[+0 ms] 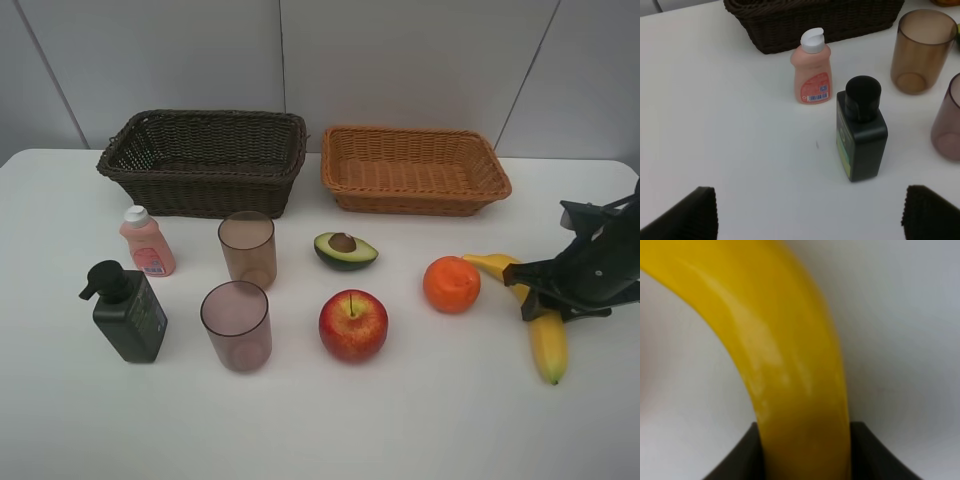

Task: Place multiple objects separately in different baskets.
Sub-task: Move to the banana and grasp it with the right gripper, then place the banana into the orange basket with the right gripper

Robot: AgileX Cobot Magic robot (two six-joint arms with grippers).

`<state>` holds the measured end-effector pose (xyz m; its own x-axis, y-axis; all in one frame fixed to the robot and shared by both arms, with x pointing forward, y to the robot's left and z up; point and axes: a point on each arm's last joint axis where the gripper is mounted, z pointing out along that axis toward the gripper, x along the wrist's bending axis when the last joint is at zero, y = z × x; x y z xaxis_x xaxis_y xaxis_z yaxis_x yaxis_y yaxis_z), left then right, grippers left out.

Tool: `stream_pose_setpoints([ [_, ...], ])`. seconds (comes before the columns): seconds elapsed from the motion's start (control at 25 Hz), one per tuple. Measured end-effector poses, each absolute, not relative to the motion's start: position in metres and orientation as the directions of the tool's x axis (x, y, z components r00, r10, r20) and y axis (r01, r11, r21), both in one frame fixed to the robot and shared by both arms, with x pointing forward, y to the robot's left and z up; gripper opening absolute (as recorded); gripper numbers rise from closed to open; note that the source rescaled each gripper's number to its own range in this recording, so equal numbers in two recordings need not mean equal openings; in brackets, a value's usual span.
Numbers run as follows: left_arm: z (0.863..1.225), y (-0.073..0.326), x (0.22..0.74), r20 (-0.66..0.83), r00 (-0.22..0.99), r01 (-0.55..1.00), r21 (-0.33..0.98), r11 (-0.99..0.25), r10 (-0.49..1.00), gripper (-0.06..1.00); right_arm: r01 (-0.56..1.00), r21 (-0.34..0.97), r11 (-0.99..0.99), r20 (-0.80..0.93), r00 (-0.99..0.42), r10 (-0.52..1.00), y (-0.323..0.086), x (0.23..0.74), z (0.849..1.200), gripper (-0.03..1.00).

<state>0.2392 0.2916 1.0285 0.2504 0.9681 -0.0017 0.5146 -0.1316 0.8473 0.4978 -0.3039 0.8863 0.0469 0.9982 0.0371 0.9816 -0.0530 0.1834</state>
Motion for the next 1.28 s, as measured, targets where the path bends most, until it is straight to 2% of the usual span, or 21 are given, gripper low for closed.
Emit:
stream_pose_setpoints([
  [0.24,1.028,0.292,0.239,-0.002,0.25,0.515,0.847,-0.132,0.968,0.98,0.983,0.177,-0.046,0.035,0.04,0.999,-0.304,0.499,0.89,0.0],
  [0.8,1.028,0.292,0.239,-0.002,0.25,0.515,0.847,-0.132,0.968,0.98,0.99,0.141,0.008,0.036,-0.013,0.999,-0.304,0.529,0.941,0.0],
  [1.04,1.028,0.292,0.239,-0.002,0.25,0.515,0.847,-0.132,0.968,0.98,0.975,0.173,0.14,0.023,-0.146,0.989,-0.293,0.549,0.971,0.0],
  [1.28,1.028,0.292,0.239,-0.002,0.25,0.515,0.847,-0.132,0.968,0.98,0.894,0.279,0.35,-0.041,-0.353,0.935,-0.278,0.573,1.006,0.0],
])
